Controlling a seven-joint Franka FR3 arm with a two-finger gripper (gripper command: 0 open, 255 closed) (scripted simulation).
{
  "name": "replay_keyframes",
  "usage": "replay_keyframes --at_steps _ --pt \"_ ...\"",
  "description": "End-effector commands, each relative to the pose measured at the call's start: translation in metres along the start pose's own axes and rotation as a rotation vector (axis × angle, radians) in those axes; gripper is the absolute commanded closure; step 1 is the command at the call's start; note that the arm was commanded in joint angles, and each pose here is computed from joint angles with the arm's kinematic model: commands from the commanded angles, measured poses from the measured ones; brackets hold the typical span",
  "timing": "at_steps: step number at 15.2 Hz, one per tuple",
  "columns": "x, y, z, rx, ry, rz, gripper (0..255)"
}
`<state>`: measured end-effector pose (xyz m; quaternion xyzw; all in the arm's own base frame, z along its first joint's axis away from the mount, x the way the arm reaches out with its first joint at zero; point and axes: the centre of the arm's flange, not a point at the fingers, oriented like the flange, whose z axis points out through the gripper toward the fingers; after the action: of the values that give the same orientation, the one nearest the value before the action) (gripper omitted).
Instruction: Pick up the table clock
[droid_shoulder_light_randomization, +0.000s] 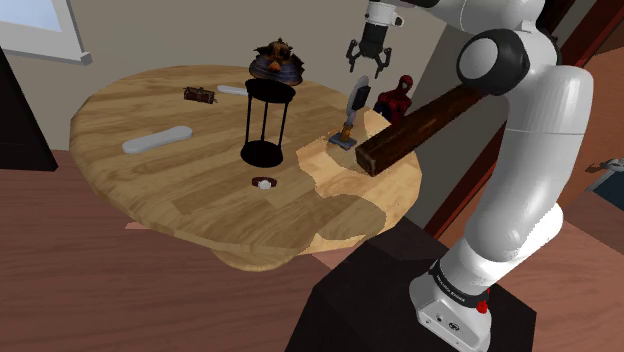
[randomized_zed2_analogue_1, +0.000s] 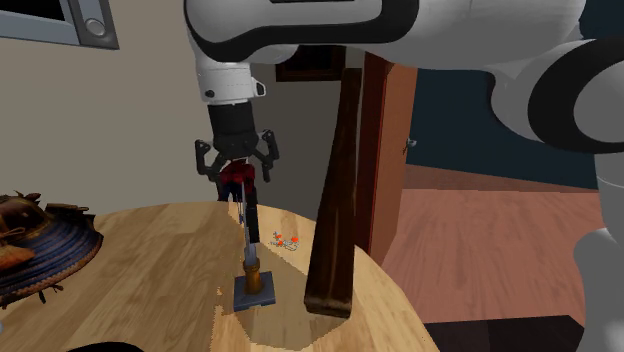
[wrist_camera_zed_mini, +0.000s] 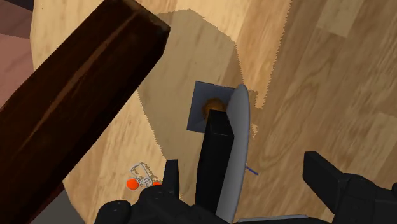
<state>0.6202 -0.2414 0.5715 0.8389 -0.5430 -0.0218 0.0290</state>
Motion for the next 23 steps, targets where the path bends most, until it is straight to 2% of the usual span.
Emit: replay_keyframes --at_steps 1,9,10,19,23 --pt "0.011 0.002 0.007 -0.008 -0.001 0.035 0" --pt "0.011 0.000 0.042 -0.008 -0.001 0.035 0" --pt "0.011 0.000 0.041 -0.008 -0.001 0.035 255" --pt "0.012 0.000 0.042 -0.008 -0.001 0.035 255" --pt "0.011 0.001 0.021 -0.008 -0.001 0.035 255"
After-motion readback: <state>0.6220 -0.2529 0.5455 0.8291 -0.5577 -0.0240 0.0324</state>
